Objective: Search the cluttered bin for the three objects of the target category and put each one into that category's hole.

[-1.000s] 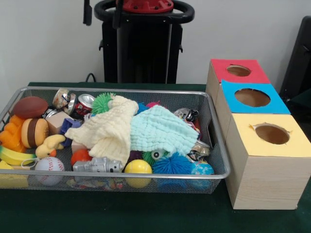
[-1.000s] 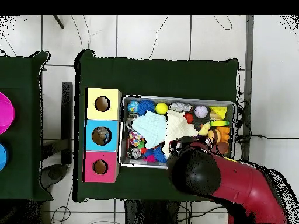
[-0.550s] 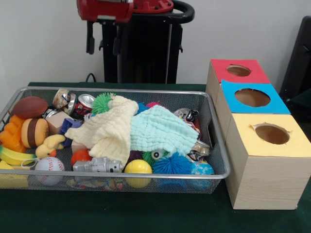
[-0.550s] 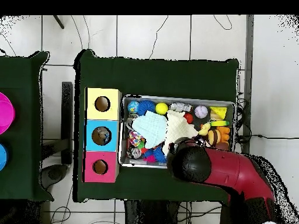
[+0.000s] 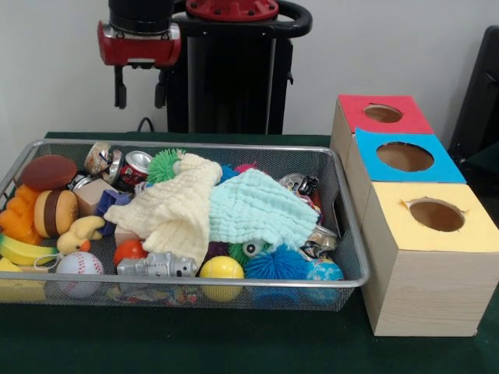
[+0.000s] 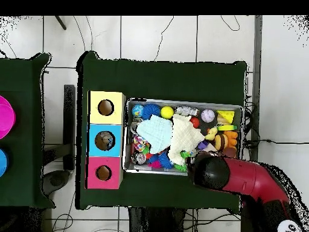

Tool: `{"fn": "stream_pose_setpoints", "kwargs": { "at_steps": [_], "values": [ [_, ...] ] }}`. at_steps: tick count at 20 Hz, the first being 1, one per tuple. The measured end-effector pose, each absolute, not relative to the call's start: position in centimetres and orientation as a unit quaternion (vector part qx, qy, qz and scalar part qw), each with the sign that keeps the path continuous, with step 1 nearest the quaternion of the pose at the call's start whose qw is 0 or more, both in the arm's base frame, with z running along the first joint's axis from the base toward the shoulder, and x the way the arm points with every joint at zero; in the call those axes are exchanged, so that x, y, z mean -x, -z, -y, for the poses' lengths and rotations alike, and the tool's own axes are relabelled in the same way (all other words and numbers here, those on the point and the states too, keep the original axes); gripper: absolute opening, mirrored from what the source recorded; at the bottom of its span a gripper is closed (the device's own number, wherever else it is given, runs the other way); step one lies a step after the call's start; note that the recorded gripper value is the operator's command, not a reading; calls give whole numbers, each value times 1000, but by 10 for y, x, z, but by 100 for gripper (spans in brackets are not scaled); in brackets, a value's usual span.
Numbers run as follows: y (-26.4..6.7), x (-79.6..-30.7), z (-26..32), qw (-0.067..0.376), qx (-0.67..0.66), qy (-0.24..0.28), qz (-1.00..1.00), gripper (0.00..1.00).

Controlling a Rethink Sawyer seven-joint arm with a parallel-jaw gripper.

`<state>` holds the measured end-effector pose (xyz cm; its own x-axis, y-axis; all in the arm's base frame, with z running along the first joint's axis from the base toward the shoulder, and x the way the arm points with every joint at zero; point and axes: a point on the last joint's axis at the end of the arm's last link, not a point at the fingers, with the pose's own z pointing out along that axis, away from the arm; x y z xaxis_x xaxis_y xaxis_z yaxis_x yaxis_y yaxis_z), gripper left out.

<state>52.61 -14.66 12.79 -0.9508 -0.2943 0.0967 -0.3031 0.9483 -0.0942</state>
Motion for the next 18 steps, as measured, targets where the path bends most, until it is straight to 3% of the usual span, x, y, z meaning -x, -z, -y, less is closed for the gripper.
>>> {"fn": "stream_pose_setpoints", "kwargs": {
  "at_steps": [9,18],
  "values": [
    [-89,-509,157,53,-151,-37,986,100],
    [-36,-512,151,-7,-181,-21,983,100]
  ]
}}
